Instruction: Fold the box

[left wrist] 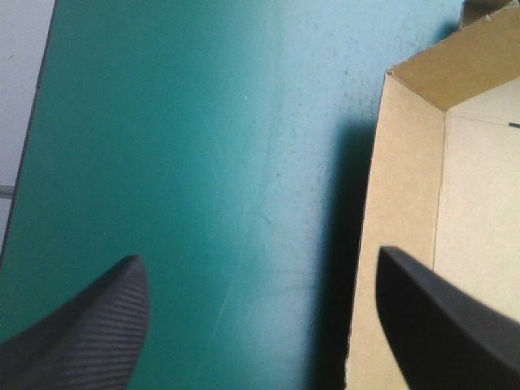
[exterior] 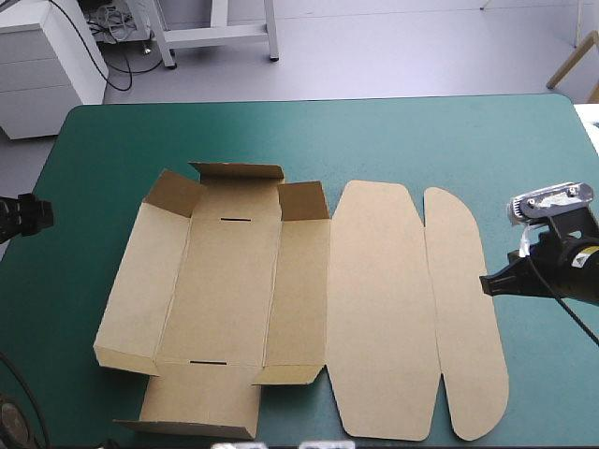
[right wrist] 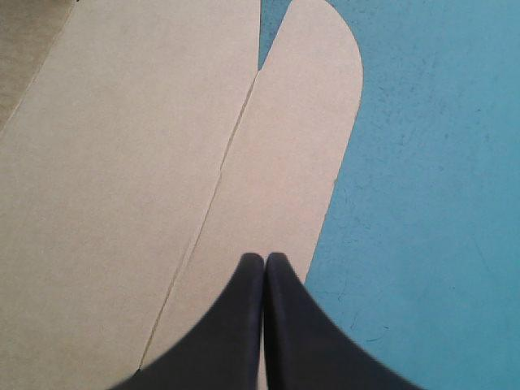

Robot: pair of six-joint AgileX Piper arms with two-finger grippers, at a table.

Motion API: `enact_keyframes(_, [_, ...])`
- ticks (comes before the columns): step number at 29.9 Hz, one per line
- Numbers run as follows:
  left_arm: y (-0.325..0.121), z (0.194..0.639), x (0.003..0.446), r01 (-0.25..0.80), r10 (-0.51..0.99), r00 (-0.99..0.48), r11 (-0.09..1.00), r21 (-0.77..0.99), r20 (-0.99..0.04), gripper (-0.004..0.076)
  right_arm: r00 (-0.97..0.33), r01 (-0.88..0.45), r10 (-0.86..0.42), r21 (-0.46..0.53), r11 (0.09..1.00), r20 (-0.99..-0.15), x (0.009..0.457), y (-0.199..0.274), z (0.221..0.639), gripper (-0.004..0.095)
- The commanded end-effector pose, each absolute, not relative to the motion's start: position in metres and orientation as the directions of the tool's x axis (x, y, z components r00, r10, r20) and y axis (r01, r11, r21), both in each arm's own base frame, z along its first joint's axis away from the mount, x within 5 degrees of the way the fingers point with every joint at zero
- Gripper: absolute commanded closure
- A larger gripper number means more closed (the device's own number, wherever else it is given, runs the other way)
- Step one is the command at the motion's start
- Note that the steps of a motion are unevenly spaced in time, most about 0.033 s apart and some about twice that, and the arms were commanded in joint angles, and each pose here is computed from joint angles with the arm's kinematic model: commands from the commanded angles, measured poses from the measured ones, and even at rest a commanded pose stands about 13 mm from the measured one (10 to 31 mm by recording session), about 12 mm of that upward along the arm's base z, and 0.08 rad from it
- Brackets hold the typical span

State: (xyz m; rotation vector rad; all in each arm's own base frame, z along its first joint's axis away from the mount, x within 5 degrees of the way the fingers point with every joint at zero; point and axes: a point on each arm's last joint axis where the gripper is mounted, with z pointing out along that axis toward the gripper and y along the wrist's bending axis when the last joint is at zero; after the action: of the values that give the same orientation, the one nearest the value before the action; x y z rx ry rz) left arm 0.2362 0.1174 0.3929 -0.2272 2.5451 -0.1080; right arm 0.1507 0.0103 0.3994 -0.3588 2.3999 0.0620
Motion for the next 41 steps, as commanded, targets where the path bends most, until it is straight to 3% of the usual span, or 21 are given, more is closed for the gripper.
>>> enact_keyframes(1, [0.114, 0.4, 0.235, -0.118, -0.188, -0.819, 0.98, -0.161, -0.542, 0.0101, -0.661, -0.263, -0.235, -0.074, 0.962, -0.713, 0.151, 0.01, 0.411, 0.0927])
enact_keyframes(12, [0.109, 0.326, 0.243, -0.09, -0.214, -0.911, 0.937, -0.338, -0.353, 0.0101, -0.658, -0.261, -0.236, -0.078, 0.962, -0.715, 0.151, 0.01, 0.411, 0.0927])
enact_keyframes(25, [0.087, 0.256, 0.227, -0.043, -0.165, -0.966, 0.86, -0.508, -0.198, 0.0101, -0.647, -0.257, -0.234, -0.082, 0.963, -0.726, 0.152, 0.009, 0.412, 0.0927])
enact_keyframes(41, [0.042, 0.246, 0.233, 0.11, 0.022, -0.984, 0.853, -0.51, -0.176, 0.0102, -0.645, -0.26, -0.229, -0.071, 0.963, -0.729, 0.152, 0.01, 0.413, 0.0927])
